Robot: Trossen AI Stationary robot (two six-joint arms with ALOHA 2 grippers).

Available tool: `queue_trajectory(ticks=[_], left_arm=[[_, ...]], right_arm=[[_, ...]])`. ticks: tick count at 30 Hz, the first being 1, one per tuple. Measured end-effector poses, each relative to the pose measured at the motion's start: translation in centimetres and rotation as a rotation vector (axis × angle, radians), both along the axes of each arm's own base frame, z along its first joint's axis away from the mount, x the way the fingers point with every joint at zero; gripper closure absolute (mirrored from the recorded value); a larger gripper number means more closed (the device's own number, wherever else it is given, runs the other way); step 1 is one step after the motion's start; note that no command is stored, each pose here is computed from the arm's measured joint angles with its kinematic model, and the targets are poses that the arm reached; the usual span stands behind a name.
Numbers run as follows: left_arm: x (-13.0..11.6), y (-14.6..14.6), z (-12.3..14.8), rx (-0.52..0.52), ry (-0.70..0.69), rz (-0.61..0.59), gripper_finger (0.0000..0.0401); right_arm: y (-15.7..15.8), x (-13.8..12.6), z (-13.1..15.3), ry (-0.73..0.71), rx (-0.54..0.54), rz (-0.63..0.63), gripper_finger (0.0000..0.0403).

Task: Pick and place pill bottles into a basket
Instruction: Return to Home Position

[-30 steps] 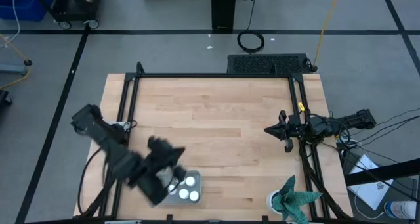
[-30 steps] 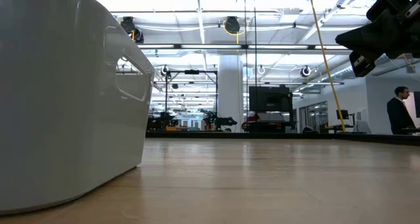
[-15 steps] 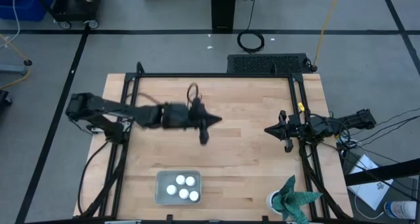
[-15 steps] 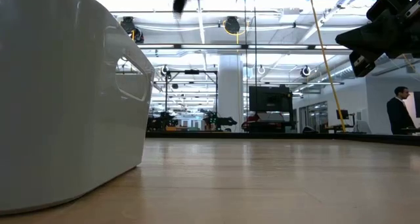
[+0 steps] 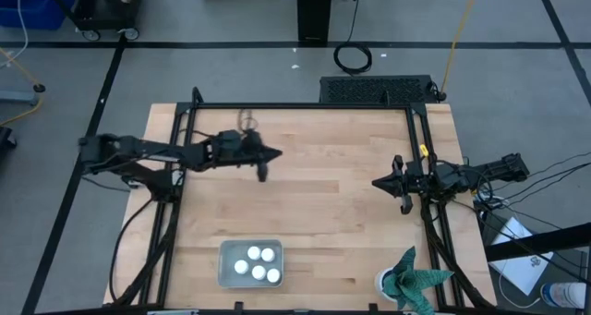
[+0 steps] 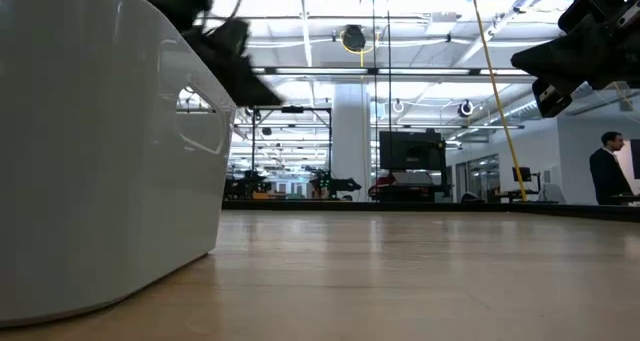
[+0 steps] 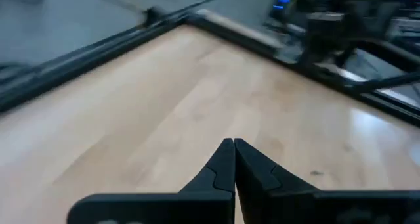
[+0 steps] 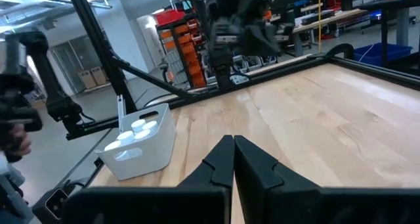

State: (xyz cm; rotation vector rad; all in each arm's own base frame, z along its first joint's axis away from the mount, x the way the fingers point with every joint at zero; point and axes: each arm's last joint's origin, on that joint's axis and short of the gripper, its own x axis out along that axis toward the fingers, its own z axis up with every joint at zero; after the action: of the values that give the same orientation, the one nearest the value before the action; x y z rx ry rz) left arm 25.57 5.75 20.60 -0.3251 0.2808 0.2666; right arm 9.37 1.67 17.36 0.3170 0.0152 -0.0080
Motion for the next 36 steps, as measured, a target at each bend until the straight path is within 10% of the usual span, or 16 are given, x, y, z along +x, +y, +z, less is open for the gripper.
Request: queue_trajectory(ticks=[14,29,36], left_arm=[[-11.9,-5.2,1.7,0.087,-0.291,-0.066,0.0398],[-15.3,-6.8,0.9,0.108,-0.208,-0.146,0.0398],[-15.5,-7.1,-3.1,0.042,-0.374,-0.157,0.0397]], right_arm=[[0.0,0.0,0.0,0.001,0.000,0.000,0.0399],[0.0,0.0,0.0,0.000,0.000,0.000,0.0399],[0.0,0.0,0.0,0.000,0.000,0.000,0.0399]])
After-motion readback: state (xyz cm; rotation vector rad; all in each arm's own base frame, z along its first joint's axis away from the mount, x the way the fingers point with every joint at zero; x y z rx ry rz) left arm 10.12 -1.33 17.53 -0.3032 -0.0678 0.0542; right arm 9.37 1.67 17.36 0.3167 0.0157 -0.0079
